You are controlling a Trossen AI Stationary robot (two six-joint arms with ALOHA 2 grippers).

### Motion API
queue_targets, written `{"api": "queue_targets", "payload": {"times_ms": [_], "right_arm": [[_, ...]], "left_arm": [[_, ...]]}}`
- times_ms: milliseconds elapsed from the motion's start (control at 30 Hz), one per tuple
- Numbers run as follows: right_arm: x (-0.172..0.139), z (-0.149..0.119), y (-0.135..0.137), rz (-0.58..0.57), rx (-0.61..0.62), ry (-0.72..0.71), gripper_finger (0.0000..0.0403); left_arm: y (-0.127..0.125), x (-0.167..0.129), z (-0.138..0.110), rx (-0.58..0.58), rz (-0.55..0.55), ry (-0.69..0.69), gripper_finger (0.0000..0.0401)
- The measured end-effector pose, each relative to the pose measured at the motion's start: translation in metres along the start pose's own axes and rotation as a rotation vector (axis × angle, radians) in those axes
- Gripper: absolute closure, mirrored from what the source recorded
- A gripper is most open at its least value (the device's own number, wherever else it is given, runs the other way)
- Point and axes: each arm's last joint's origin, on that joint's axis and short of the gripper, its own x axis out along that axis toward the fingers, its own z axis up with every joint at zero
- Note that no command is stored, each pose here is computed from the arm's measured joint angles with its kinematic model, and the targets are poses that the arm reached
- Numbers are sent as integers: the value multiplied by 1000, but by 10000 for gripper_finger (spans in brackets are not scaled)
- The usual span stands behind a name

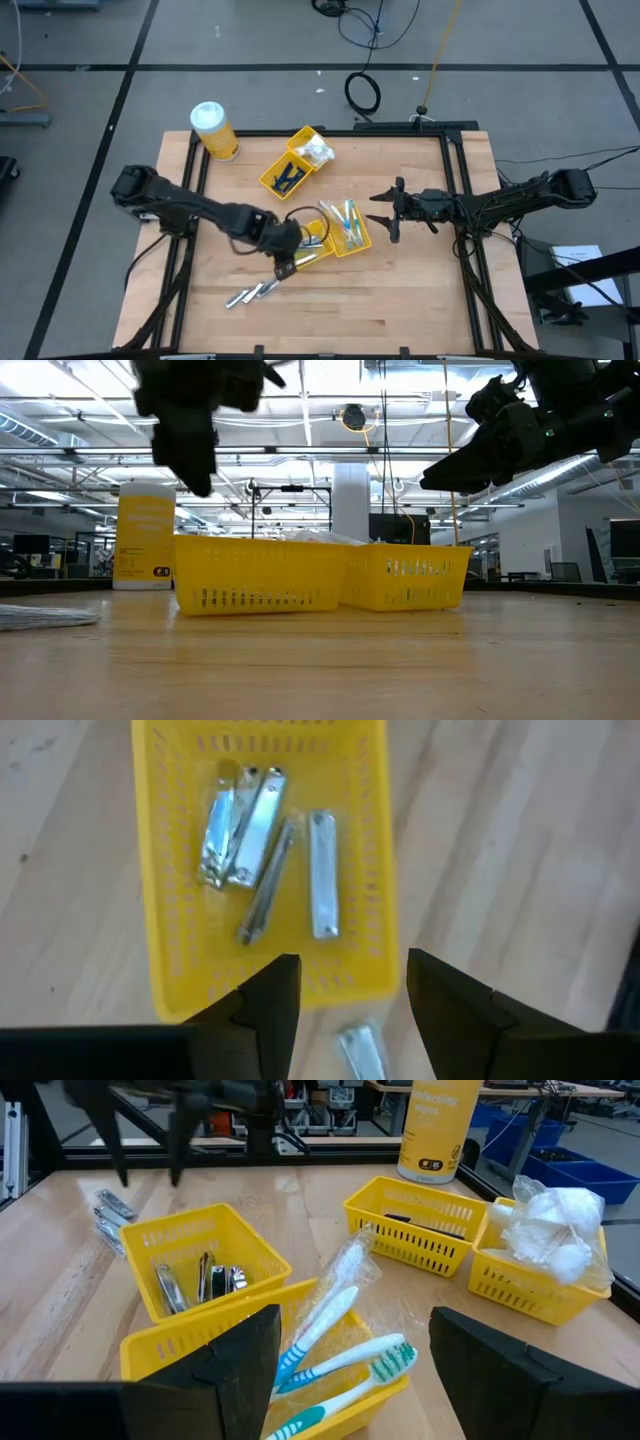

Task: Pick & Place Travel size toiletries
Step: Put the silver nail cutter into the bottom left yellow basket

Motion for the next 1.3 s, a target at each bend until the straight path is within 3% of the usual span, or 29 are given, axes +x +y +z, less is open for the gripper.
{"api": "queue_targets", "payload": {"times_ms": [233,500,767,1000,1300], "right_arm": [[0,0,0,0,1,-3,161],[0,0,0,0,0,-4,161],[0,0,0,0,0,-4,161],[0,0,0,0,1,-4,161],[0,0,0,0,1,-3,161]], "left_arm": [[-34,-10,-31,-56,-36,-3,219],[-66,17,-70,-71,47,6,219],[-63,61,-84,-177,108,263,219],[-57,87,-86,-196,165,315,219],[-51,89,-80,-271,141,386,219]]}}
